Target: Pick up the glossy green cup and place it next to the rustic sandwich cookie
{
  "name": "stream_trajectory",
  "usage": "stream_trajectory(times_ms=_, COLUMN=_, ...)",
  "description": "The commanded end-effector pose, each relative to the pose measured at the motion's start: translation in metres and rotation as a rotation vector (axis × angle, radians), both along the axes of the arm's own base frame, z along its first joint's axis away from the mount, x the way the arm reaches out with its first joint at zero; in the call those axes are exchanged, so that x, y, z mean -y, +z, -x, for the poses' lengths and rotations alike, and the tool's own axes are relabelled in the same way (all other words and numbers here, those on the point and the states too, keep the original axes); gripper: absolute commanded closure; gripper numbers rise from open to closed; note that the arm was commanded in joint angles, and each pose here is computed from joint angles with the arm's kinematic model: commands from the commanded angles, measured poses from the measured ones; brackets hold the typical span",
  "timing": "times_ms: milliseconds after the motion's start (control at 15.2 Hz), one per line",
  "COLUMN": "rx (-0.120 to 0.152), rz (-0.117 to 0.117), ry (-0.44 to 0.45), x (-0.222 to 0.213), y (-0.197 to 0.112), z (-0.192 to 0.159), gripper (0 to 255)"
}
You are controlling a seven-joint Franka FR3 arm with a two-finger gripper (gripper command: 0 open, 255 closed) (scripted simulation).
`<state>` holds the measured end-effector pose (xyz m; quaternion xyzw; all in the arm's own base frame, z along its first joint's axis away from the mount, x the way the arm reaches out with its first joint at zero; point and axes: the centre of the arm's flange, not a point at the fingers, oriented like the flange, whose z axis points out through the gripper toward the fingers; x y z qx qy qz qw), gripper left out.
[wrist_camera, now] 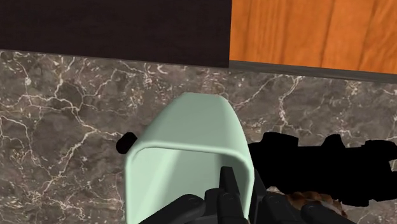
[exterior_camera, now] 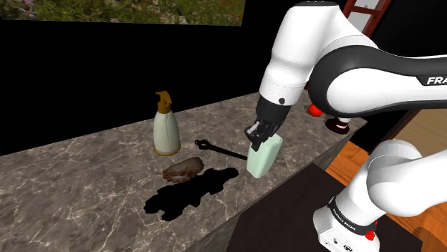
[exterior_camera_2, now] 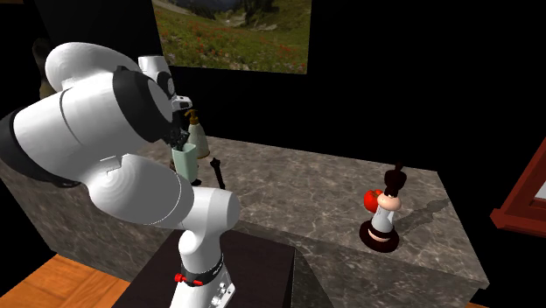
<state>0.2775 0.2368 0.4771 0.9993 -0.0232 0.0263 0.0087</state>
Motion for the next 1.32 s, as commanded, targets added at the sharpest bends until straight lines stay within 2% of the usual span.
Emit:
stream_trajectory(times_ms=0, rx=0.001, rz=0.000, ry=0.000, x=-0.001, y=-0.010, z=0.000, gripper=255)
stream_trajectory(times_ms=924, rx=0.001, rz=0.000, ry=0.000, x=-0.001, y=-0.083, z=0.000, gripper=255)
stream_trajectory(times_ms=1254, rx=0.001, rz=0.000, ry=0.000, x=-0.001, y=-0.083, z=0.000, gripper=255)
